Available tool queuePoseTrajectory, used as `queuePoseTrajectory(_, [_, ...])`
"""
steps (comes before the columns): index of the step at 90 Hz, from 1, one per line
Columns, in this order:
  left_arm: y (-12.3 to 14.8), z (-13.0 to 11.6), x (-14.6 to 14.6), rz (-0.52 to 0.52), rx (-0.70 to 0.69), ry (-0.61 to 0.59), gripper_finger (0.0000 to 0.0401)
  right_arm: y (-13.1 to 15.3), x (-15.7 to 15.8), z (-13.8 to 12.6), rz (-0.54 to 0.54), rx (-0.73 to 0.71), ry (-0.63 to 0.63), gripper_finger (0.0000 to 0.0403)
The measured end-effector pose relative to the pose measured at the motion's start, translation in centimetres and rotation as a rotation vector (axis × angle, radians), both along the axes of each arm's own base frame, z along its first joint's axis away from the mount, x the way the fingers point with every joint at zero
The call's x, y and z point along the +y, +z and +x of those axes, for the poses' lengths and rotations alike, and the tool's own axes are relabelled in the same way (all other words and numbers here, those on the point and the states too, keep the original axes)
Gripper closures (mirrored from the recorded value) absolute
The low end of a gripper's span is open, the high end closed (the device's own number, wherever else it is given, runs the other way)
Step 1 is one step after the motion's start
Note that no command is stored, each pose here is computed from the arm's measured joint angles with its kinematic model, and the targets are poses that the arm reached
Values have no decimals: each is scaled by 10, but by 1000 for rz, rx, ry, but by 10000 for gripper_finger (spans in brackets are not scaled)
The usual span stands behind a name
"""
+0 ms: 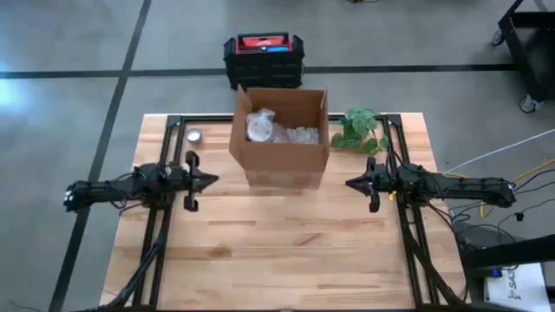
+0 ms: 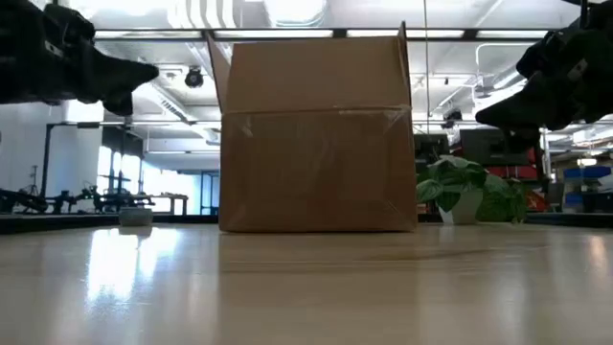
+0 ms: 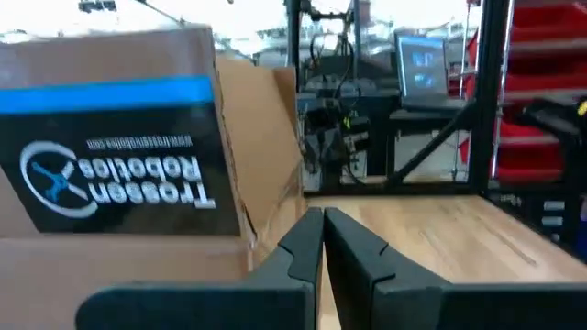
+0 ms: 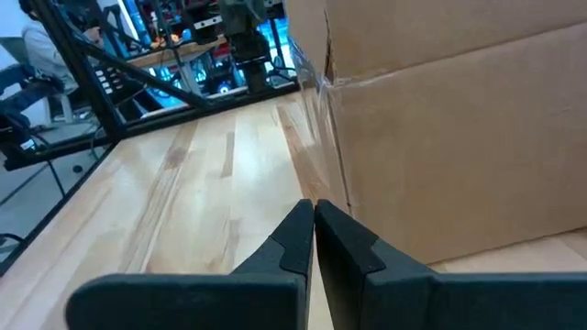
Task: Wrap mug
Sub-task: Return to Home Position
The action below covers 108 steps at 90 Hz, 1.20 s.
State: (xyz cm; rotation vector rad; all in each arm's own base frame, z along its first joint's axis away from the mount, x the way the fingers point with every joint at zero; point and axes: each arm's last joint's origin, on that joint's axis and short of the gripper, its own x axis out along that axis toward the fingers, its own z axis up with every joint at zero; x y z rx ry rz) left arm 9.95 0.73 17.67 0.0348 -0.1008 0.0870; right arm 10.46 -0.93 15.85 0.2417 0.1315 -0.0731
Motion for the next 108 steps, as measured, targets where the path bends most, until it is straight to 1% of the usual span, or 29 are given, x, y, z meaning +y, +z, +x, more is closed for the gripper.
queuePoseTrajectory(73, [-10, 8, 1, -8, 114, -1, 401, 0, 0, 0, 0, 0, 0, 403])
queuePoseTrajectory(88, [-4, 8, 1, 5, 60, 0, 401, 0, 0, 0, 0, 0, 0, 403])
queuePoseTrajectory(108, [-2, 7, 0, 6, 31, 0, 401, 0, 0, 0, 0, 0, 0, 403])
